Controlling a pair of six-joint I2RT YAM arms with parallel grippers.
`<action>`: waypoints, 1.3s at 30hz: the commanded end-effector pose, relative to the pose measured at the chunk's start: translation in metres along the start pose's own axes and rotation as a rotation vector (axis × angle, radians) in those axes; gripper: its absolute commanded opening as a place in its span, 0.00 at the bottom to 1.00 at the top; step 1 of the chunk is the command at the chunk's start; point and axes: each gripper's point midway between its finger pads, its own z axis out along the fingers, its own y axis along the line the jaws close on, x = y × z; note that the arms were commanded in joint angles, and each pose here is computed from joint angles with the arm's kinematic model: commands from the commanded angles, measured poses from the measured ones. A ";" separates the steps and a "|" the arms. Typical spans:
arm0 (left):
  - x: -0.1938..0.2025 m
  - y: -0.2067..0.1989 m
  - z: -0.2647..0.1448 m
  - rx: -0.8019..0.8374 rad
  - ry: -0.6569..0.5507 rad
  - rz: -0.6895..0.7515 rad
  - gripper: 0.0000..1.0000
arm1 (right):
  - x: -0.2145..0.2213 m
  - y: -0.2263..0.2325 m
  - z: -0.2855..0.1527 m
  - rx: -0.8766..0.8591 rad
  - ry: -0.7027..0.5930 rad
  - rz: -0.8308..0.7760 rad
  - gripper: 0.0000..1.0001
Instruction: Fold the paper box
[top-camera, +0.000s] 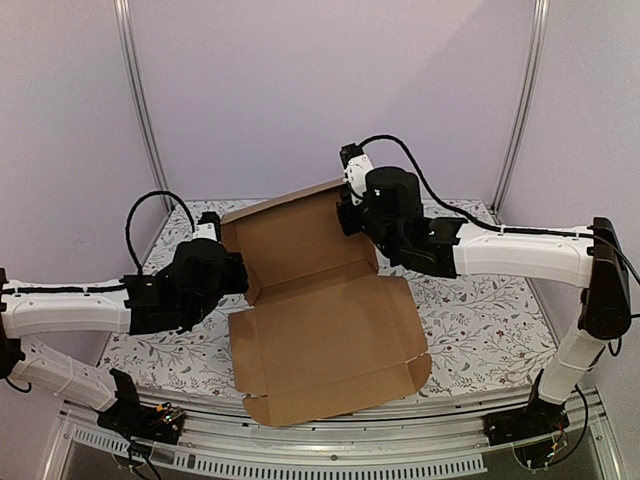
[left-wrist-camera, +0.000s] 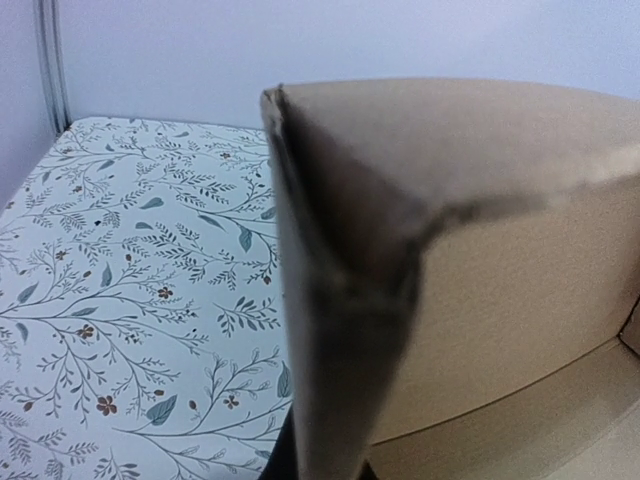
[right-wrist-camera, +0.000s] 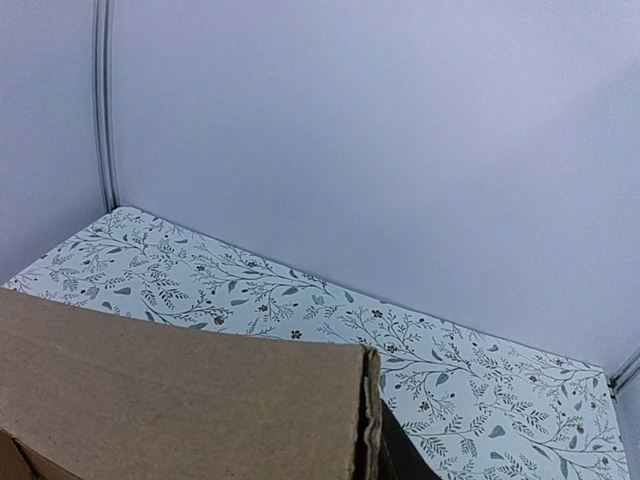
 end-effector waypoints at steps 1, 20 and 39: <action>0.007 -0.020 -0.004 0.069 0.032 0.022 0.00 | -0.018 -0.005 -0.011 0.001 -0.046 0.031 0.19; 0.003 -0.019 -0.002 0.048 0.022 0.007 0.00 | 0.030 0.001 -0.015 -0.041 0.042 0.078 0.45; 0.002 -0.006 0.000 -0.030 0.014 -0.003 0.00 | 0.121 -0.018 -0.042 0.023 0.186 0.228 0.51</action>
